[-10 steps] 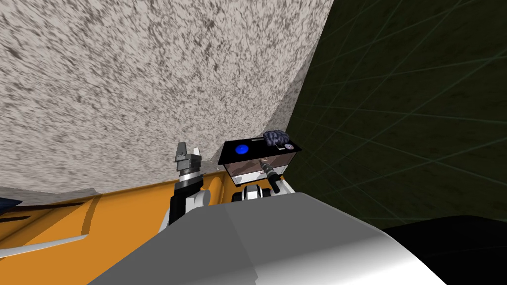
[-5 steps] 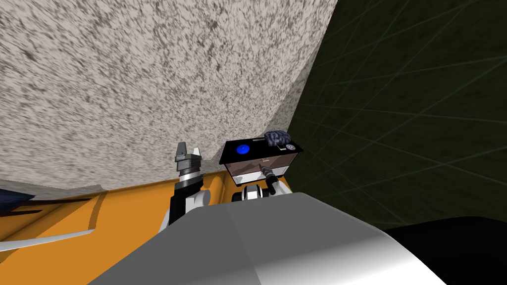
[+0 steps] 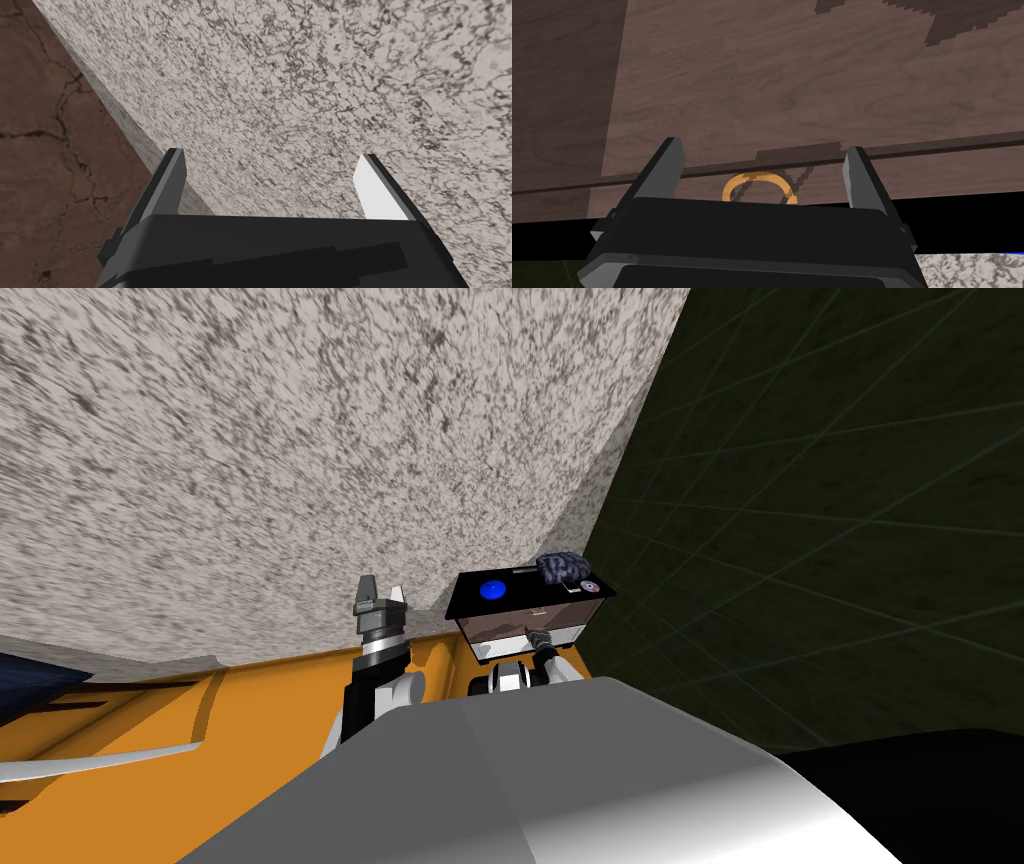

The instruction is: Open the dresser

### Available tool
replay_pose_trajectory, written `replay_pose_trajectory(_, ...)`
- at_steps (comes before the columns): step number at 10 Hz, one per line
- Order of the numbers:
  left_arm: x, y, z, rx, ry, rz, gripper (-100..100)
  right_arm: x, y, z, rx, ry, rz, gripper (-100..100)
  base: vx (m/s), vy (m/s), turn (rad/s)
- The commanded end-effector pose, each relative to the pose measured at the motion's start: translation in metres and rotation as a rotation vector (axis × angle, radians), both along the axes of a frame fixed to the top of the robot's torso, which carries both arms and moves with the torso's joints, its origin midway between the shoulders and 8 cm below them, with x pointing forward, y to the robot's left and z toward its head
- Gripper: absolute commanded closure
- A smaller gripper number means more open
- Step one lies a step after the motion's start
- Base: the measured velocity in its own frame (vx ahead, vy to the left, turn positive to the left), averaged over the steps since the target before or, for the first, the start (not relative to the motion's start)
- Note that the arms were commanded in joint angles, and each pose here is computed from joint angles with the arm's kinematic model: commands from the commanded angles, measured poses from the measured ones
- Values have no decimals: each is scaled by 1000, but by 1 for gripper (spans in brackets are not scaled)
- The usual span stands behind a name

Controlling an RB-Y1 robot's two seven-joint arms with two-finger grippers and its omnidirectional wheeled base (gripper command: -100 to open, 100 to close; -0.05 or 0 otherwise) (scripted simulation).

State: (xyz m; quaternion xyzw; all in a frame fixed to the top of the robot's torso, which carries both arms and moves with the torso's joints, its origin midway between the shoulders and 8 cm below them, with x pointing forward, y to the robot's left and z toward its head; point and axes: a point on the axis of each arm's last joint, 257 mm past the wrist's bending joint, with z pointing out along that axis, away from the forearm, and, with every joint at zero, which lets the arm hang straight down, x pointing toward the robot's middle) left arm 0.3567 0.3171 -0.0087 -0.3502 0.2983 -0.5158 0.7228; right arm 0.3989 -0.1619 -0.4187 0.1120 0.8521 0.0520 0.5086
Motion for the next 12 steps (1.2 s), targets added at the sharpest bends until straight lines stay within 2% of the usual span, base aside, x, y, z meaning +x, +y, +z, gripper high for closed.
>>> replay_pose_trajectory(1,0,0,0,0,0,0,0,-5,-11,-20,-127,37,4,-100,4,6,30)
replay_pose_trajectory(2,0,0,0,0,0,0,0,-7,-9,-26,-189,45,27,-100,5,7,50)
replay_pose_trajectory(3,0,0,0,0,0,0,0,-11,-19,-33,-229,59,13,-100,5,5,32)
replay_pose_trajectory(4,0,0,0,0,0,0,0,-10,-16,-36,-287,58,36,-100,5,7,60)
replay_pose_trajectory(5,0,0,0,0,0,0,0,-16,-28,-43,-334,76,21,-100,5,6,34)
replay_pose_trajectory(6,0,0,0,0,0,0,0,-13,-25,-43,-382,68,39,-100,6,6,47)
replay_pose_trajectory(7,0,0,0,0,0,0,0,-19,-37,-49,-432,84,25,-100,5,5,35)
replay_pose_trajectory(8,0,0,0,0,0,0,0,-17,-36,-49,-492,75,44,-100,5,7,57)
replay_pose_trajectory(9,0,0,0,0,0,0,0,-22,-48,-54,-545,87,33,-100,4,5,32)
replay_pose_trajectory(10,0,0,0,0,0,0,0,-19,-46,-52,-598,73,53,-100,7,8,61)
replay_pose_trajectory(11,0,0,0,0,0,0,0,-21,-54,-51,-640,72,42,-100,4,7,27)
replay_pose_trajectory(12,0,0,0,0,0,0,0,-26,-60,-58,-656,89,40,-100,0,0,0)
